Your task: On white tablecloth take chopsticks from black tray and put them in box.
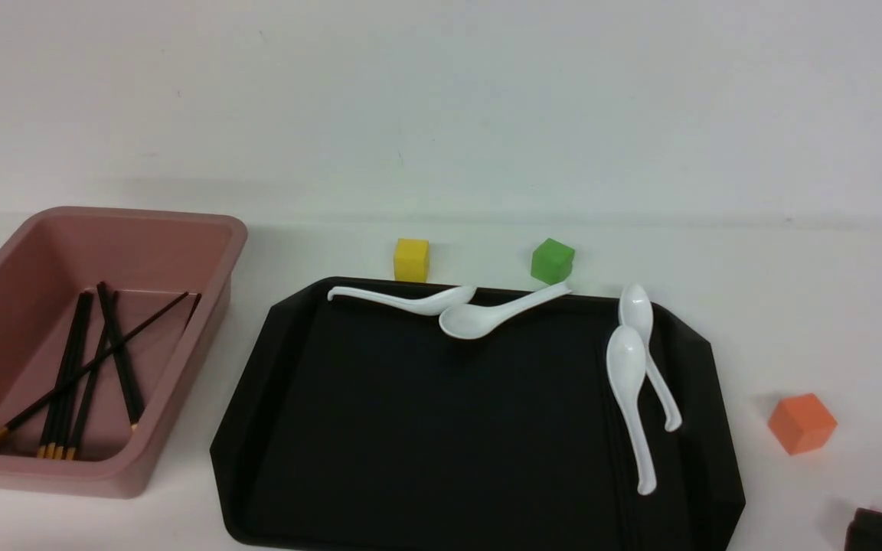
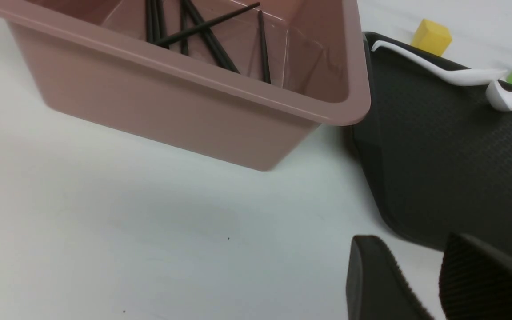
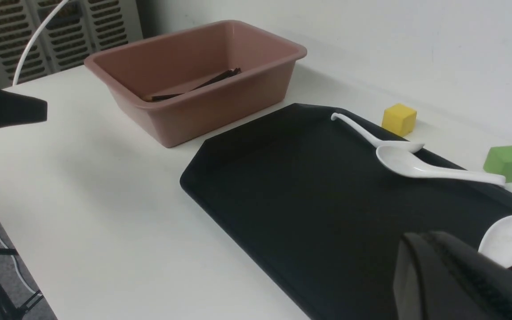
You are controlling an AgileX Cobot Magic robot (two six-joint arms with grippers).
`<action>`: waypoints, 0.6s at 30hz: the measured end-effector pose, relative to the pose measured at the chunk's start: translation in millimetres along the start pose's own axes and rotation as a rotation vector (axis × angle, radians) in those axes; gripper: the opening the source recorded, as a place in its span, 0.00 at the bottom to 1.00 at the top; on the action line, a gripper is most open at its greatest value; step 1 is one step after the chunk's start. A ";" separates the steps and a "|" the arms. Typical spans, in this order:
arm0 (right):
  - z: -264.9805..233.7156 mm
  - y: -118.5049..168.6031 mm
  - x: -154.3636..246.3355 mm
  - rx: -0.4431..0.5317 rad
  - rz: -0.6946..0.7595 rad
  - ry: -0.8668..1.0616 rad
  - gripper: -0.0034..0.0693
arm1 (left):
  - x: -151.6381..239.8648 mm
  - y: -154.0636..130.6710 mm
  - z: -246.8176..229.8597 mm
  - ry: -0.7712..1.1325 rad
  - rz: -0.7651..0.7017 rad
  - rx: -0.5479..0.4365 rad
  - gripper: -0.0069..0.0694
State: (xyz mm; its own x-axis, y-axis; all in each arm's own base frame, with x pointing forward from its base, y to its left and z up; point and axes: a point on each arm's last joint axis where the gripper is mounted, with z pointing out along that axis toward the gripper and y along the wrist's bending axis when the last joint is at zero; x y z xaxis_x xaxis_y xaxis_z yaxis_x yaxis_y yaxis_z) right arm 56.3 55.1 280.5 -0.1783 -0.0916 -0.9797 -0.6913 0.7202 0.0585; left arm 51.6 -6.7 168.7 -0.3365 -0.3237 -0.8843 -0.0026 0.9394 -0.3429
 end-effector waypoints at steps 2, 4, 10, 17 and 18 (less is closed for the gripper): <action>0.0 0.0 0.0 0.000 0.001 0.000 0.07 | 0.0 0.0 0.0 0.000 0.000 0.000 0.40; 0.0 0.0 0.0 0.000 0.001 0.000 0.07 | 0.0 0.0 0.0 0.000 0.000 0.000 0.40; 0.0 0.0 0.1 0.000 0.001 0.001 0.08 | 0.0 0.0 0.0 0.000 0.000 0.000 0.40; -0.9 -0.1 0.9 0.001 0.000 0.007 0.09 | 0.0 0.0 0.0 0.000 0.000 0.000 0.40; -2.0 -0.5 1.4 0.005 -0.001 0.008 0.09 | 0.0 0.0 0.0 0.000 0.000 0.000 0.40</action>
State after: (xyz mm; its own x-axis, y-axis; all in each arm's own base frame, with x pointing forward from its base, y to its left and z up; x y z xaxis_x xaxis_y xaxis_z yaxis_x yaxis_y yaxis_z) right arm 55.0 53.3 279.5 -0.1837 -0.0977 -0.9781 -0.6880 0.7235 0.0570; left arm 51.6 -6.7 168.7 -0.3365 -0.3237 -0.8843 -0.0026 0.9394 -0.3429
